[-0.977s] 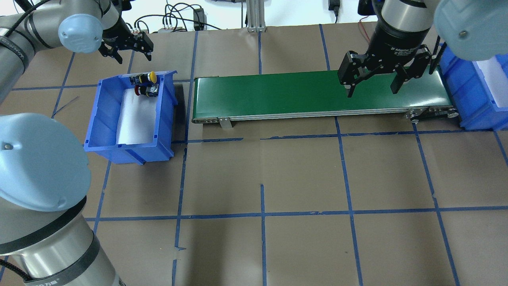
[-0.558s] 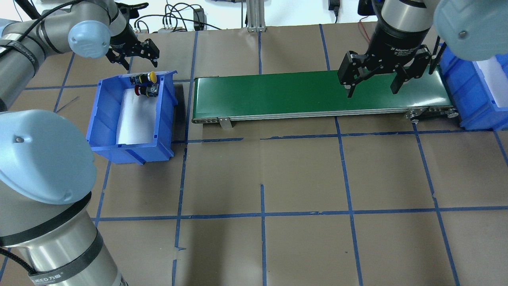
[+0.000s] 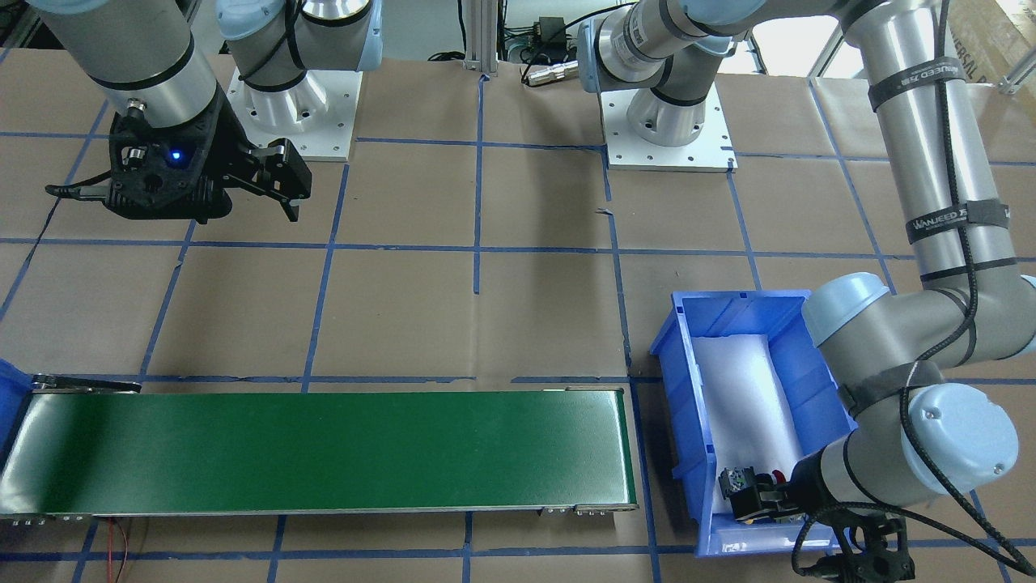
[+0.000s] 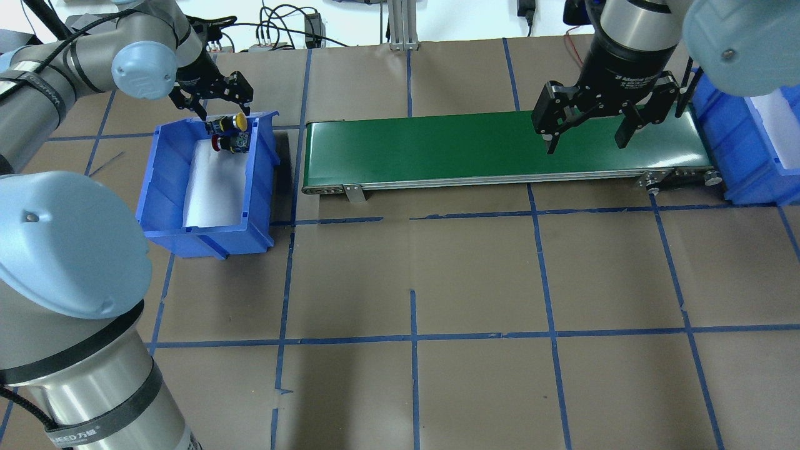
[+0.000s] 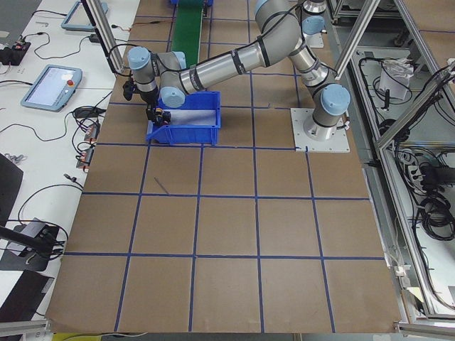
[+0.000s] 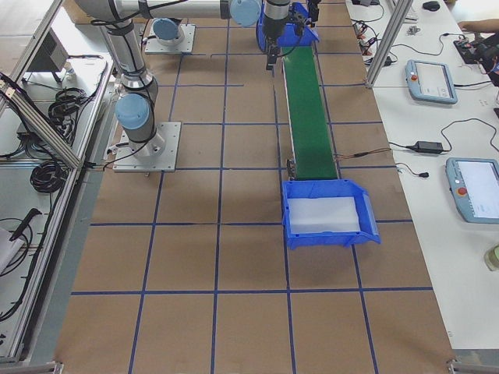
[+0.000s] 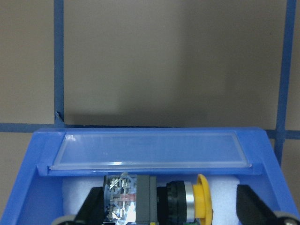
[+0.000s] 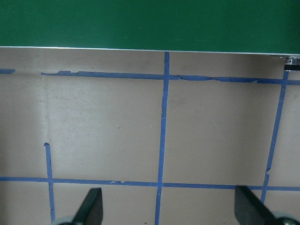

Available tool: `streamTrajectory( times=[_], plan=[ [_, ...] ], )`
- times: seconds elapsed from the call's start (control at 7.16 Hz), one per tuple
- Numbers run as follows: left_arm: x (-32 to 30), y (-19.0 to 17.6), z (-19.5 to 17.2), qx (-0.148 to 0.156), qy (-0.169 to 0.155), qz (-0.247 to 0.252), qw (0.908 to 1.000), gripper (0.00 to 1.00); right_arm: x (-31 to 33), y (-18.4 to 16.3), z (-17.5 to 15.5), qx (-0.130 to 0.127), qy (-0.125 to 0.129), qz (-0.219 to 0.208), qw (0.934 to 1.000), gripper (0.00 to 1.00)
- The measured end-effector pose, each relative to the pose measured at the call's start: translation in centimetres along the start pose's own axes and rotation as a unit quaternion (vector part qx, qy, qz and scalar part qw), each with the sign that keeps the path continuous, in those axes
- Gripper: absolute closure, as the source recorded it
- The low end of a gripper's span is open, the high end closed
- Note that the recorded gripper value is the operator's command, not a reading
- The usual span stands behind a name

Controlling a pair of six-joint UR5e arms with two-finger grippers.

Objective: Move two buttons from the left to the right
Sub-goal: 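Grasp the yellow-capped push button with the left gripper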

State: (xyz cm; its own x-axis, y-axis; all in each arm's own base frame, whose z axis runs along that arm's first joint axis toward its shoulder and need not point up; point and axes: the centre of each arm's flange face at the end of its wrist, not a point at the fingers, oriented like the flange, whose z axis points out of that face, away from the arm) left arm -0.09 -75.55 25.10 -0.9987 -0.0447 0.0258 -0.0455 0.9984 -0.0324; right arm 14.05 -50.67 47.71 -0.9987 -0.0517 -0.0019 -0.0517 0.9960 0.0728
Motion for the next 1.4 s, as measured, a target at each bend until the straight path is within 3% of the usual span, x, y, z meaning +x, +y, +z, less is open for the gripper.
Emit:
streamTrajectory(
  times=[1.4],
  plan=[
    [-0.87, 0.11, 0.17, -0.004, -0.004, 0.001, 1.0000, 0.00, 0.00, 0.00, 0.01, 0.000, 0.000, 0.000, 1.0000, 0.00]
  ],
)
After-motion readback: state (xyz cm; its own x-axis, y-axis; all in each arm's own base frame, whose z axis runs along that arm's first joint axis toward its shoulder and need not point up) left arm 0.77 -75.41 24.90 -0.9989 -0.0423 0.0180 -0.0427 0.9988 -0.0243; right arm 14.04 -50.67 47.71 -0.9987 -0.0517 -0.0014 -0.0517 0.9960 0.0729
